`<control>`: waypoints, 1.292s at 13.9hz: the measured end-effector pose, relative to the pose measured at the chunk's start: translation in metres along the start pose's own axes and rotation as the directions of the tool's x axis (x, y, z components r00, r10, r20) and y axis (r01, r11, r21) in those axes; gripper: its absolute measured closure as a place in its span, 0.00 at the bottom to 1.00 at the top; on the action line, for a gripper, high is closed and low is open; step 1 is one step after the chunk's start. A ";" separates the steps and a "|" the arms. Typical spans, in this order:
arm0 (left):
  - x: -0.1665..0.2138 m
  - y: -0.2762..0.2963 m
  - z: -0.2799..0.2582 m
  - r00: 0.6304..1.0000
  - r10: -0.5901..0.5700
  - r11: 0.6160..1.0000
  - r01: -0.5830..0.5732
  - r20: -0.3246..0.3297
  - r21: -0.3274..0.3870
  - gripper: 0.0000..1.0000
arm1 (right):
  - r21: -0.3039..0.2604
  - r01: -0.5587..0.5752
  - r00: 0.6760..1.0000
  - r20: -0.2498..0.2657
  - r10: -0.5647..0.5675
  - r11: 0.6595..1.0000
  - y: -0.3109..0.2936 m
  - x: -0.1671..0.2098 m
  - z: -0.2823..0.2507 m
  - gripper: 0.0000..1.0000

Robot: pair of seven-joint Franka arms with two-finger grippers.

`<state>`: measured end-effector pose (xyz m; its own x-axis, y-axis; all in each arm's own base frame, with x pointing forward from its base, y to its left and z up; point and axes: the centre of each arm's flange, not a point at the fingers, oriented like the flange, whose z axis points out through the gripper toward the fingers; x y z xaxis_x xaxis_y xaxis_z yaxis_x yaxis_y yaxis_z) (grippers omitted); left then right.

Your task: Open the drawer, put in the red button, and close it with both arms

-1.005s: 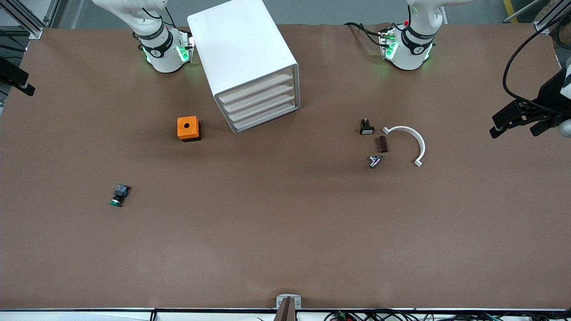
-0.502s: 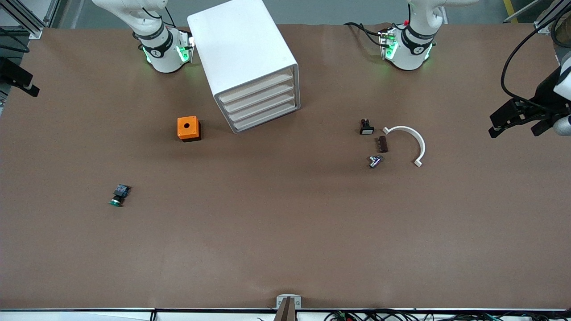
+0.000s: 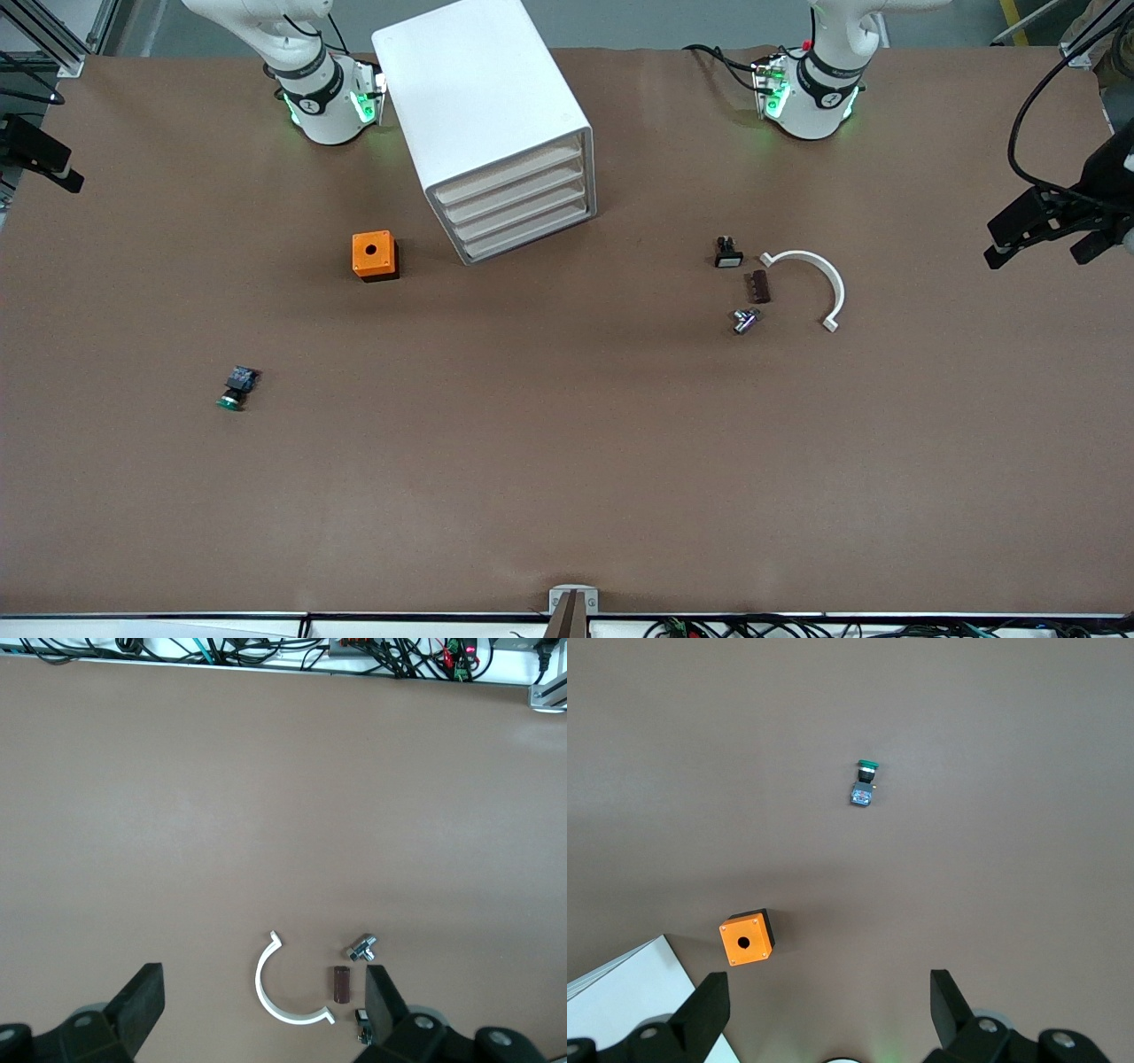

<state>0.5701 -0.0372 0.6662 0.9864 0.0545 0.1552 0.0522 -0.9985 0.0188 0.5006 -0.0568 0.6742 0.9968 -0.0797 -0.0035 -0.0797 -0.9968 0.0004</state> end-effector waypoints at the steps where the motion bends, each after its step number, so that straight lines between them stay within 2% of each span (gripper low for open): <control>1: -0.001 0.000 0.000 1.000 0.000 1.000 0.000 0.006 0.001 0.00 | 0.000 0.000 1.000 0.000 0.000 1.000 0.000 0.000 0.000 0.00; 10: 0.005 0.014 0.024 0.998 0.025 1.000 -0.026 0.057 0.002 0.00 | 0.000 0.000 1.000 0.001 0.000 1.000 0.000 0.000 0.000 0.00; 13: -0.001 0.014 0.027 0.994 0.025 1.000 -0.025 0.109 -0.003 0.00 | 0.000 0.000 1.000 0.000 0.000 1.000 0.000 0.000 0.000 0.00; 16: -0.012 0.010 0.029 0.981 0.018 1.000 -0.019 0.193 0.003 0.00 | 0.000 0.000 1.000 -0.003 0.000 1.000 0.000 0.000 0.000 0.00; 18: -0.015 0.007 0.029 0.976 0.015 1.000 -0.016 0.217 0.006 0.00 | 0.000 0.000 1.000 -0.004 0.000 1.000 0.000 0.001 0.000 0.00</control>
<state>0.5607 -0.0456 0.6351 0.9974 0.0362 -0.0630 0.0370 -0.9993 0.0104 0.5012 -0.0568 0.6741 0.9968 -0.0802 0.0007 -0.0802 -0.9968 0.0005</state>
